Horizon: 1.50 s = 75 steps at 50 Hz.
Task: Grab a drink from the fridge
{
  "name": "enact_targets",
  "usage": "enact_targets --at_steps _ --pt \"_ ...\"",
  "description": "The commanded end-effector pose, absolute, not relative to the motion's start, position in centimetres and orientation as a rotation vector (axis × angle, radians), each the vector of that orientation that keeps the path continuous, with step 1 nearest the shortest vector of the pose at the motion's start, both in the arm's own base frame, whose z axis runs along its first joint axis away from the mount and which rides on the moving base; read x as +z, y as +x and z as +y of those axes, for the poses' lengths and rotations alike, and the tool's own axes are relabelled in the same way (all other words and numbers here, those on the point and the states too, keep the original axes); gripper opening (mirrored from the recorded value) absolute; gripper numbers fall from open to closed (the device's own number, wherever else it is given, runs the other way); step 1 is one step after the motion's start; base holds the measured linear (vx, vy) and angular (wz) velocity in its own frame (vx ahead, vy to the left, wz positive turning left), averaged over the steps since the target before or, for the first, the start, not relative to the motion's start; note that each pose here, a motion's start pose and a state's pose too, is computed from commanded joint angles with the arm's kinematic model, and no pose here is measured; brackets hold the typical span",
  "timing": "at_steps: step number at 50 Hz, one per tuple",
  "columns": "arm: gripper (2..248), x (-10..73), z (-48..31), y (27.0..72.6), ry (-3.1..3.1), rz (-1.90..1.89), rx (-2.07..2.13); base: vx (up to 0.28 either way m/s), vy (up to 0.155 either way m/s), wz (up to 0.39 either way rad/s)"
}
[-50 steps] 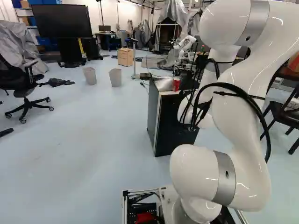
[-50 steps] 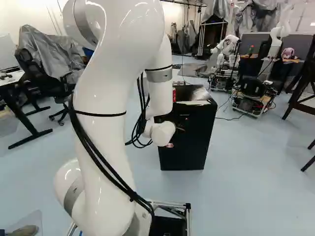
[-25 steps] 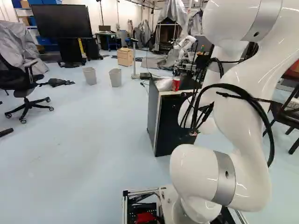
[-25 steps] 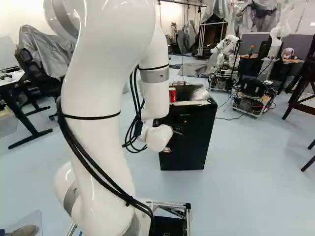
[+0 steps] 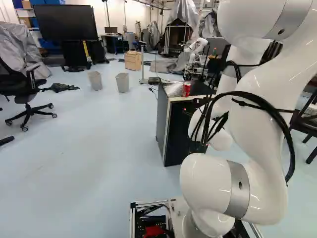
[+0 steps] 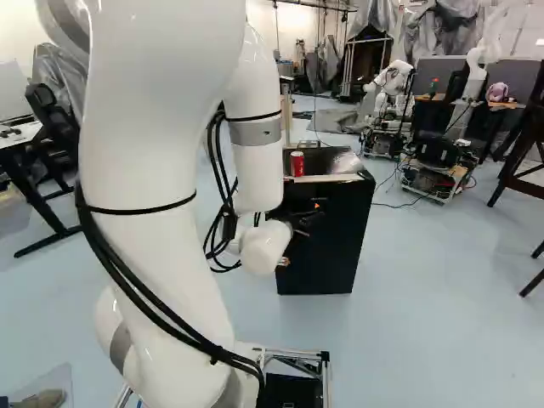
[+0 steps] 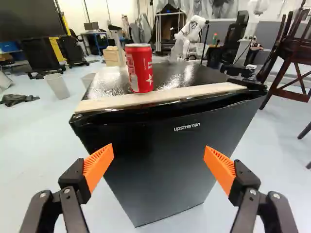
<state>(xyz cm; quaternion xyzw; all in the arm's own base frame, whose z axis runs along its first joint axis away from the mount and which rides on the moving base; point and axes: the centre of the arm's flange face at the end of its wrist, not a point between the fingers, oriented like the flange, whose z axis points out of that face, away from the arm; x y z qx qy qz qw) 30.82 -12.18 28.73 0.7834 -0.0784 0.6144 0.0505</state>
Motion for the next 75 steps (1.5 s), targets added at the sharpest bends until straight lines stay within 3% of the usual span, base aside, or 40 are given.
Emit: enact_targets --at_steps 25,75 --pt "247 30.4 -10.7 29.2 2.251 -0.207 2.039 0.000 0.000 0.000" --pt "247 32.9 -11.6 35.9 2.281 -0.109 2.020 0.000 0.000 0.000"
